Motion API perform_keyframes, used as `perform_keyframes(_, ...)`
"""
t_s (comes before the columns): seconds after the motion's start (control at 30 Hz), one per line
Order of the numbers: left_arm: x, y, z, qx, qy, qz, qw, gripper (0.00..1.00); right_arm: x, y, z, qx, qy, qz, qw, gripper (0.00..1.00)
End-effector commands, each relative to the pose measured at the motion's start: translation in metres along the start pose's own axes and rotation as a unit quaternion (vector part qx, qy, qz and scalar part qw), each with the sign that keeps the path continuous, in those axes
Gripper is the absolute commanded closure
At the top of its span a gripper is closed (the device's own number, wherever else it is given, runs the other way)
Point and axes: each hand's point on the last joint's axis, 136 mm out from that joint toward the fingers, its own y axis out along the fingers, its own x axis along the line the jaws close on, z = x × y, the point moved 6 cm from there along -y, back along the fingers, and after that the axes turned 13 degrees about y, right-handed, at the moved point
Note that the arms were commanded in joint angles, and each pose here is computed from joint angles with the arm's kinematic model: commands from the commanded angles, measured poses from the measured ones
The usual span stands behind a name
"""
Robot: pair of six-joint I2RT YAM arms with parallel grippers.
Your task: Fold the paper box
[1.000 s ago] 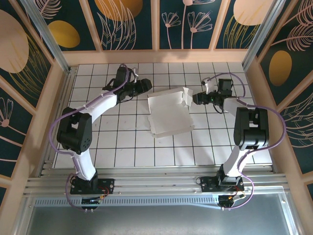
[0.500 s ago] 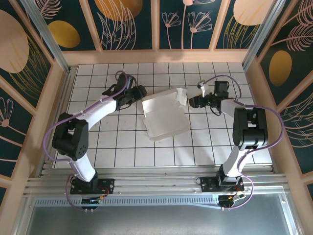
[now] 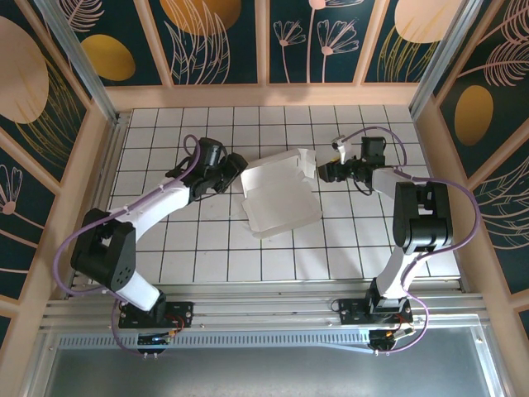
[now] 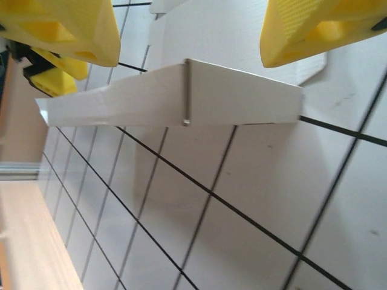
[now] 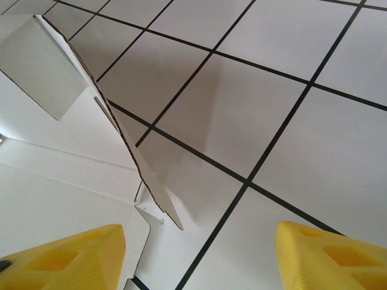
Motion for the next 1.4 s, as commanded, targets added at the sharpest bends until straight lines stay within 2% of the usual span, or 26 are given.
perform_keyframes(0.0,-0.007,0.015,0.001,0.009,-0.011,0.010,1.000,0.39,0.011,-0.002,-0.005,-0.013,-0.020,-0.021,0.999,0.33)
perform_keyframes(0.2,0.005,0.024,0.004,0.004,-0.011,-0.011,1.000,0.44,0.021,-0.015,-0.016,-0.024,-0.040,-0.031,0.998,0.32)
perform_keyframes(0.43,0.012,0.030,0.011,0.012,-0.012,0.002,1.000,0.51,0.037,-0.042,-0.044,-0.067,-0.071,-0.088,0.991,0.31)
perform_keyframes(0.57,0.004,0.025,0.009,0.007,-0.006,0.022,1.000,0.52,0.019,-0.055,-0.061,-0.104,-0.053,-0.079,0.990,0.32)
perform_keyframes(0.63,-0.004,0.016,0.003,-0.009,0.001,0.033,0.999,0.47,0.004,-0.054,-0.067,-0.108,-0.043,-0.054,0.992,0.32)
perform_keyframes(0.77,-0.016,-0.003,-0.009,-0.049,0.013,0.046,0.998,0.32,-0.022,-0.042,-0.073,-0.087,-0.032,-0.009,0.996,0.32)
perform_keyframes(0.87,-0.016,-0.008,-0.013,-0.061,0.015,0.033,0.997,0.31,-0.036,-0.027,-0.072,-0.058,-0.021,-0.008,0.998,0.33)
perform_keyframes(1.0,-0.008,0.002,-0.011,-0.055,0.014,0.013,0.998,0.33,-0.044,-0.006,-0.066,-0.022,0.000,-0.023,0.999,0.37)
perform_keyframes(1.37,0.000,0.026,0.001,-0.013,0.019,0.023,0.999,0.45,-0.007,0.033,-0.041,0.022,-0.037,-0.072,0.996,0.36)
